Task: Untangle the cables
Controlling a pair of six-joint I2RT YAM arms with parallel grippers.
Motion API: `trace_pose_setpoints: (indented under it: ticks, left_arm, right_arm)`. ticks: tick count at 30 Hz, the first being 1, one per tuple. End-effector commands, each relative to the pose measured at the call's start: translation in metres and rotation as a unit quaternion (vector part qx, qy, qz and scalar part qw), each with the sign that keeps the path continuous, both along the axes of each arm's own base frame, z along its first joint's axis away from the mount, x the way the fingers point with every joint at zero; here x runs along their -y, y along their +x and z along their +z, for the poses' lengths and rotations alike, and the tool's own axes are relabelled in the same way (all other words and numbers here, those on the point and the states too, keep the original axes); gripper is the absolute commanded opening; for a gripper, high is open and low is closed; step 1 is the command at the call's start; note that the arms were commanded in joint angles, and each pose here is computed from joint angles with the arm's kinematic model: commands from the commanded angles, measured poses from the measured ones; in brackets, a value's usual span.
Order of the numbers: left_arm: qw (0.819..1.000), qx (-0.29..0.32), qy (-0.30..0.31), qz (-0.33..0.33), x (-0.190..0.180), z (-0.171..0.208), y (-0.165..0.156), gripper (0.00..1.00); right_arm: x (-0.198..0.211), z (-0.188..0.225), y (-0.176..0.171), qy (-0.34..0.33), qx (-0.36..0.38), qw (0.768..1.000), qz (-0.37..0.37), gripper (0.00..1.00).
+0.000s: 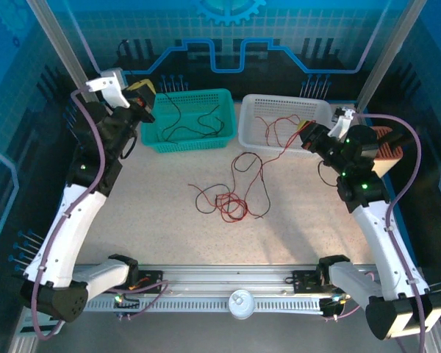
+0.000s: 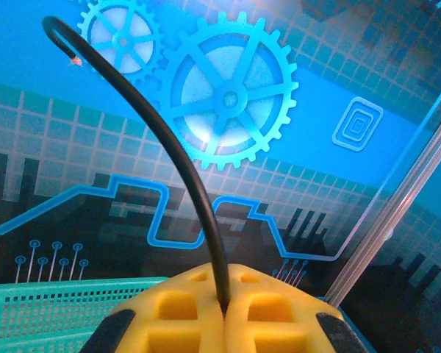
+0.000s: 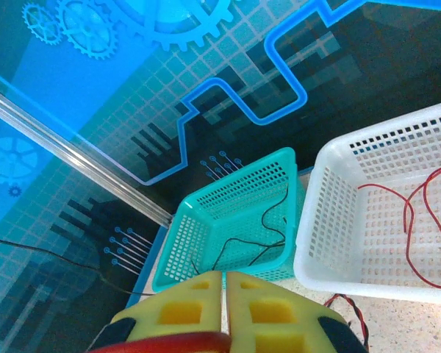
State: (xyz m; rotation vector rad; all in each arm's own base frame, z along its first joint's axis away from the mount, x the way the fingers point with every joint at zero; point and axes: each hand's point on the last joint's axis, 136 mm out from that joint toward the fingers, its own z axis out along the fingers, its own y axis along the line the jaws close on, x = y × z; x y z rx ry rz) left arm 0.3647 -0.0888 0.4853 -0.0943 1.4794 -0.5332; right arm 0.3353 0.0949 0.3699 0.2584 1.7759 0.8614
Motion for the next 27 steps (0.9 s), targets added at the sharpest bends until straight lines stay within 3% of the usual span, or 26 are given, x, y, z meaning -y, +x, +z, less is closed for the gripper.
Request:
trace_pose_setpoints:
  ticks: [1, 10, 14, 22, 27]
  left_arm:
    - [0.999, 0.043, 0.007, 0.002, -0.002, 0.025, 0.002, 0.00]
    - [0.998, 0.039, 0.039, 0.010, 0.003, 0.012, 0.037, 0.00]
    - [0.997, 0.050, 0.052, 0.014, 0.004, 0.015, 0.053, 0.00]
    - [0.994, 0.064, 0.080, 0.026, 0.003, 0.017, 0.087, 0.00]
    - [0.994, 0.063, 0.091, 0.024, 0.005, -0.003, 0.118, 0.00]
  right_arm:
    - [-0.010, 0.007, -0.003, 0.013, 0.005, 1.000, 0.018, 0.00]
    - [-0.052, -0.012, 0.003, 0.042, -0.020, 0.992, 0.117, 0.00]
    - [-0.071, 0.009, -0.005, 0.065, 0.032, 0.984, 0.165, 0.00]
    - [-0.072, 0.012, -0.015, 0.058, 0.036, 0.984, 0.167, 0.00]
    - [-0.061, 0.020, -0.023, 0.030, 0.050, 0.988, 0.142, 0.00]
